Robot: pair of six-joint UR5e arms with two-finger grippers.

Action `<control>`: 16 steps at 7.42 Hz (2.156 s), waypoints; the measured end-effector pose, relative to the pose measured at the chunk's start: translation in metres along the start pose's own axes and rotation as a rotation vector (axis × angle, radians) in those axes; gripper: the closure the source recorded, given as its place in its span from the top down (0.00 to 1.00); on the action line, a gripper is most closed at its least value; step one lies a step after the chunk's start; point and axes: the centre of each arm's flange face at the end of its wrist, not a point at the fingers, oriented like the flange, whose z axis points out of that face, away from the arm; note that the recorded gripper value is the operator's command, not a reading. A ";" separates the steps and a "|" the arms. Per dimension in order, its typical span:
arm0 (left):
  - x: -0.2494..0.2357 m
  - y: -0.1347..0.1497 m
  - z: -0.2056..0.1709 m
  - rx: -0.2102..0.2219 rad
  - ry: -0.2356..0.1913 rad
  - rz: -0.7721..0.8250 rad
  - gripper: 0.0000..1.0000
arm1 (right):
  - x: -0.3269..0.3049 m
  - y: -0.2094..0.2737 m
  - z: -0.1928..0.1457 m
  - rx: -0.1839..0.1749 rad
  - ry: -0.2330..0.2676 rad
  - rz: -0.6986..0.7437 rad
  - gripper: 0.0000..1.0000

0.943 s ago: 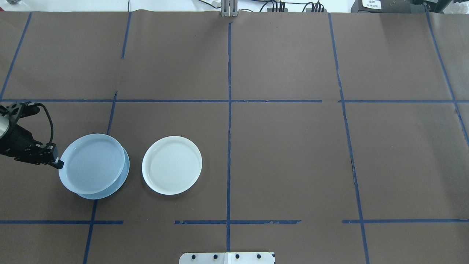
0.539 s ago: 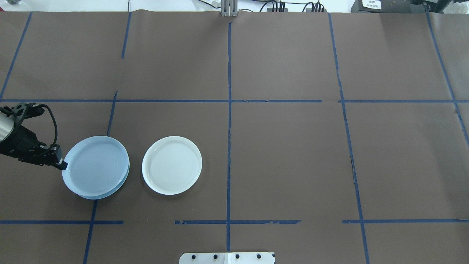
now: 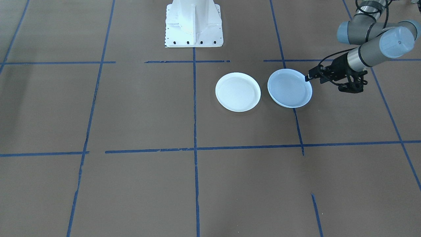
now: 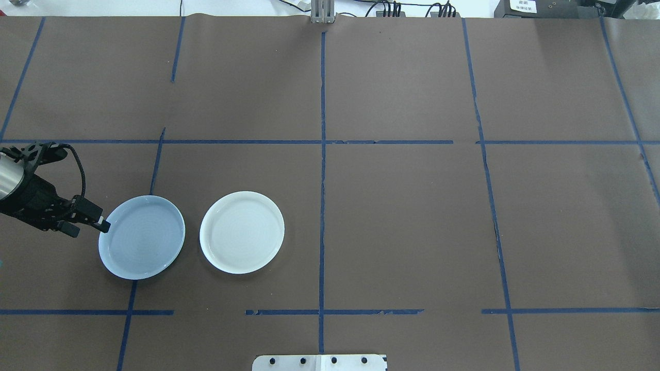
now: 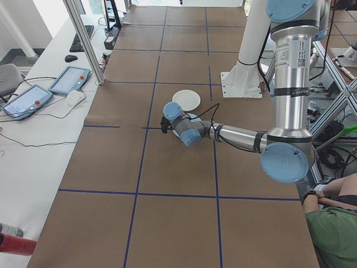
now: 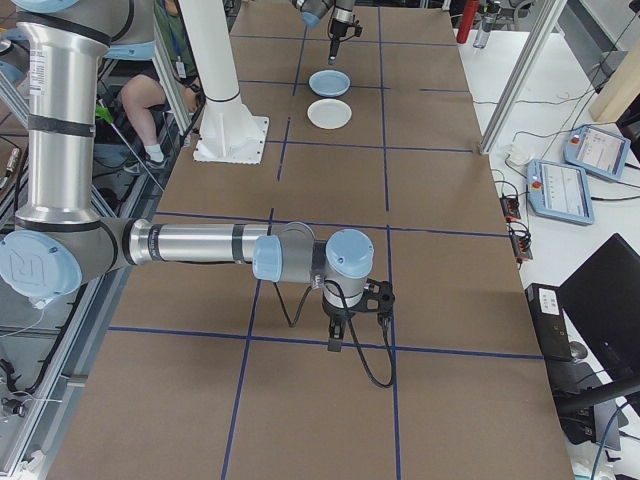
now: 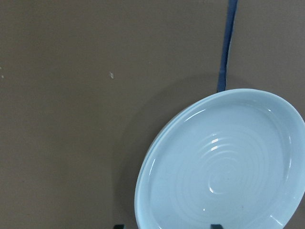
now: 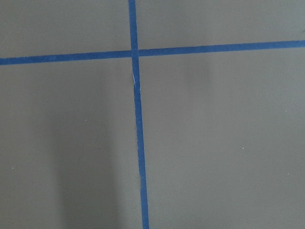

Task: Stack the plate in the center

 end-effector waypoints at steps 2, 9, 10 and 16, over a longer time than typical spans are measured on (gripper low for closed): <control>0.032 0.002 -0.012 0.021 0.031 -0.029 1.00 | 0.000 0.000 0.000 0.000 0.000 0.000 1.00; 0.180 0.033 0.074 0.141 0.034 -0.331 1.00 | 0.000 0.000 0.000 0.000 0.000 0.000 1.00; 0.195 0.045 0.093 0.124 0.030 -0.378 1.00 | 0.000 0.000 0.000 0.000 0.000 0.000 1.00; 0.220 0.055 0.137 0.172 -0.035 -0.466 0.64 | 0.000 0.000 0.000 0.000 0.000 0.000 1.00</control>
